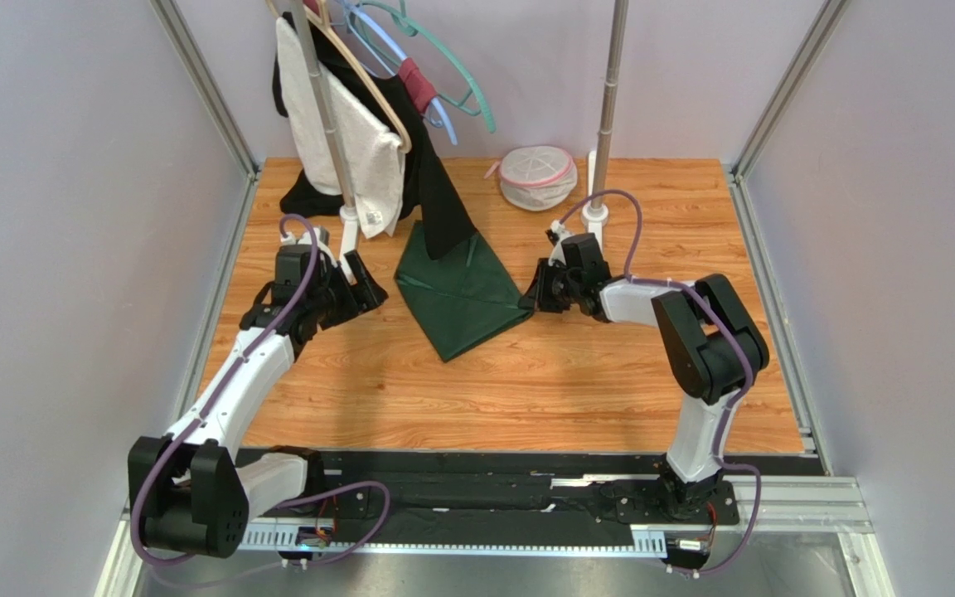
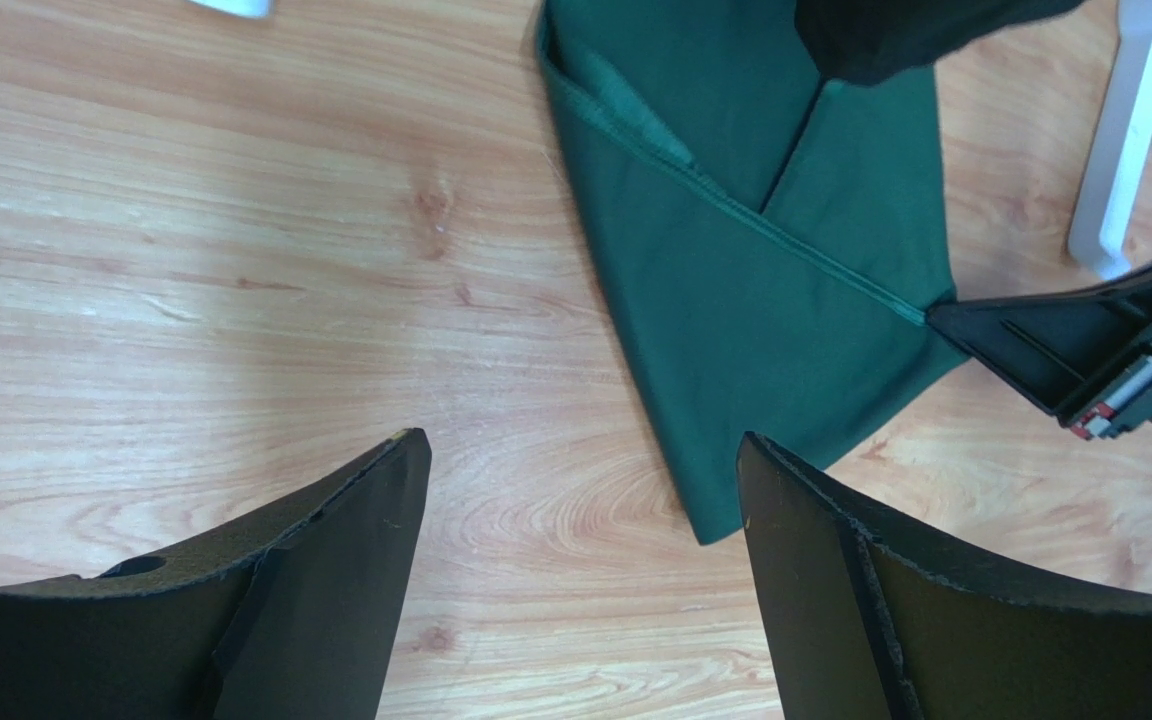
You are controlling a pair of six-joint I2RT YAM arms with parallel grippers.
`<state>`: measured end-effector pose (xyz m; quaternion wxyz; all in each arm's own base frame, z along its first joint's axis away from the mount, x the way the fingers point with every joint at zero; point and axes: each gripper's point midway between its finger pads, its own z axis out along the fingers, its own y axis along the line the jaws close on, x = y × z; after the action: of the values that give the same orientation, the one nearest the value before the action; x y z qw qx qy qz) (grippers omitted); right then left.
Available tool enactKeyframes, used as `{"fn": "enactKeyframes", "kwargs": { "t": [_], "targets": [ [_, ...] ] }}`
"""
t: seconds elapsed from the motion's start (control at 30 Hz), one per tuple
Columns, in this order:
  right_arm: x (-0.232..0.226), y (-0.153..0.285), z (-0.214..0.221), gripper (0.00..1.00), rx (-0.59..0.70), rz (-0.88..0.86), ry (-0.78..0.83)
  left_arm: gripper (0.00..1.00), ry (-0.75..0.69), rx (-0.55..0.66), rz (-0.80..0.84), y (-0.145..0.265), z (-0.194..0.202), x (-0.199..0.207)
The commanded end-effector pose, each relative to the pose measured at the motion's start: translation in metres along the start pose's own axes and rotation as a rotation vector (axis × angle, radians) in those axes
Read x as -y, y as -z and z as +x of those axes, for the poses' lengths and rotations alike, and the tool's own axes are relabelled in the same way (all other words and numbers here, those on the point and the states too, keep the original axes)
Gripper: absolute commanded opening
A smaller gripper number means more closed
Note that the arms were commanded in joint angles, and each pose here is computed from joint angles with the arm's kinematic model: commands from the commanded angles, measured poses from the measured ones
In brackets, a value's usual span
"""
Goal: Fold the napkin, place the utensils inside, and roll it up
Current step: Fold the napkin
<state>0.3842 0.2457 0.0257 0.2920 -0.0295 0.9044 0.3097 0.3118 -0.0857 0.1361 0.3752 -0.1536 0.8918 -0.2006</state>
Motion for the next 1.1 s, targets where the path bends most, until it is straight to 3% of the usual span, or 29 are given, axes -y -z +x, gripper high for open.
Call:
{"fn": "enactKeyframes", "kwargs": {
  "t": [0.0, 0.3, 0.43, 0.6, 0.67, 0.7, 0.73, 0.83, 0.93, 1.07],
  "targets": [
    [0.022, 0.026, 0.031, 0.00, 0.000, 0.139, -0.143, 0.84, -0.006, 0.004, 0.042, -0.010, 0.005, 0.013],
    [0.033, 0.079, 0.104, 0.00, 0.063, 0.325, -0.345, 0.84, -0.078, -0.101, 0.129, -0.028, 0.055, 0.040],
    [0.018, 0.096, 0.140, 0.00, 0.094, 0.341, -0.492, 0.81, -0.094, -0.143, 0.158, -0.029, 0.081, 0.045],
    [-0.010, 0.109, 0.170, 0.00, 0.137, 0.319, -0.513, 0.78, -0.076, -0.168, 0.152, -0.025, 0.107, 0.032],
    [-0.020, 0.113, 0.173, 0.16, 0.137, 0.316, -0.460, 0.77, -0.065, -0.156, 0.164, -0.022, 0.108, 0.031],
    [-0.019, 0.115, 0.172, 0.40, 0.136, 0.332, -0.430, 0.77, -0.060, -0.162, 0.159, -0.022, 0.112, 0.028],
    [-0.015, 0.122, 0.172, 0.47, 0.127, 0.368, -0.388, 0.77, -0.061, -0.161, 0.160, -0.021, 0.113, 0.027],
    [-0.020, 0.139, 0.150, 0.58, 0.184, 0.379, -0.242, 0.75, -0.077, -0.168, 0.177, -0.019, 0.116, 0.027],
    [-0.045, 0.159, 0.116, 0.63, 0.290, 0.264, -0.054, 0.74, -0.091, -0.210, 0.203, -0.021, 0.124, 0.030],
    [-0.083, 0.169, 0.097, 0.69, 0.284, 0.112, 0.243, 0.71, -0.102, -0.246, 0.207, -0.025, 0.132, 0.029]
  ]
}}
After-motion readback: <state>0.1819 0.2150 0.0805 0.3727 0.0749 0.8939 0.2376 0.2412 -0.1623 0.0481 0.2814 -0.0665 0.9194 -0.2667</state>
